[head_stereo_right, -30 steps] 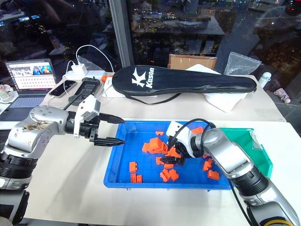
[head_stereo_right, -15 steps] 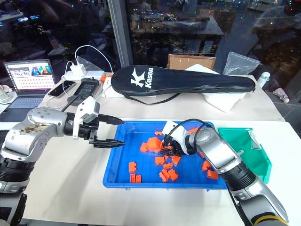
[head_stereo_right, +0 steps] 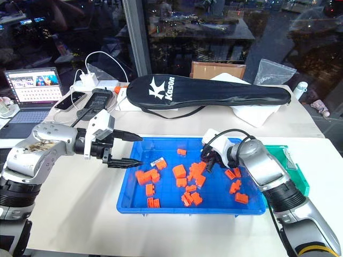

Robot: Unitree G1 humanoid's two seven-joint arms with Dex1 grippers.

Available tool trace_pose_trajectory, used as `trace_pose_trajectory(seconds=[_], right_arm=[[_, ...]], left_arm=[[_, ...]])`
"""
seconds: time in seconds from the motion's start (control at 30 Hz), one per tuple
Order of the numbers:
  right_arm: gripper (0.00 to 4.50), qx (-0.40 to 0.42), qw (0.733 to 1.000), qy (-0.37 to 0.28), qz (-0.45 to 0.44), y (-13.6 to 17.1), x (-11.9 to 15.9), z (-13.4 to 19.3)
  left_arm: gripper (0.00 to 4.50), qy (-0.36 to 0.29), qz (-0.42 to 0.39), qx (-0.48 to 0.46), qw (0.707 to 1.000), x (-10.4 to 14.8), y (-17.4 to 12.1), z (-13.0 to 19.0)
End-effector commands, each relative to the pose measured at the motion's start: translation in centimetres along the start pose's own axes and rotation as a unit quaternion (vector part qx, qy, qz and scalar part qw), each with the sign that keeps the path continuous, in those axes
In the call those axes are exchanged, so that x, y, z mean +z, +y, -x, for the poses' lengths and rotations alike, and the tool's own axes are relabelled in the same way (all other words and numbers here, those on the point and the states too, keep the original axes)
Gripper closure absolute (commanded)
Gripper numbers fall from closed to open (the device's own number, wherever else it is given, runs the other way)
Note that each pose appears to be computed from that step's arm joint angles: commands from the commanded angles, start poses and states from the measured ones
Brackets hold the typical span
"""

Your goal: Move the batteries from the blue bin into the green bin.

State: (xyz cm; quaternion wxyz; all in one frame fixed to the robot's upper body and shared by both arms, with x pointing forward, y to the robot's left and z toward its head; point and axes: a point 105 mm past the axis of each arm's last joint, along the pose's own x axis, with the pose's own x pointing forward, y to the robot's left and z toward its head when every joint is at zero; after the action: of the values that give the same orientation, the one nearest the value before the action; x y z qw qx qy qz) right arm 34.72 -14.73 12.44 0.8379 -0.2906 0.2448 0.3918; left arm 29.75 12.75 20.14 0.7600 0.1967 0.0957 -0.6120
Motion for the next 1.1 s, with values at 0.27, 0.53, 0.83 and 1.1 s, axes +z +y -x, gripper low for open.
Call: trace_pose_trajectory(seconds=[0.27,0.53,0.83,1.1], right_arm=[[2.98,0.033,0.995,-0.089,0.016,1.1,4.8,0.8],[1.64,0.081,0.987,-0.111,0.085,3.3,8.3,-2.1],[1.64,0.132,0.977,-0.128,0.109,5.1,11.1,-6.3],[1.64,0.168,0.974,-0.098,0.118,6.5,10.0,-8.6]], left_arm=[[0.00,0.011,-0.014,0.018,1.000,-0.1,0.5,0.9],[0.00,0.045,-0.010,0.043,0.998,-1.6,0.7,2.1],[0.00,0.074,0.004,0.070,0.995,-2.7,0.1,4.1],[0.00,0.075,0.012,0.081,0.994,-2.9,-0.7,4.4]])
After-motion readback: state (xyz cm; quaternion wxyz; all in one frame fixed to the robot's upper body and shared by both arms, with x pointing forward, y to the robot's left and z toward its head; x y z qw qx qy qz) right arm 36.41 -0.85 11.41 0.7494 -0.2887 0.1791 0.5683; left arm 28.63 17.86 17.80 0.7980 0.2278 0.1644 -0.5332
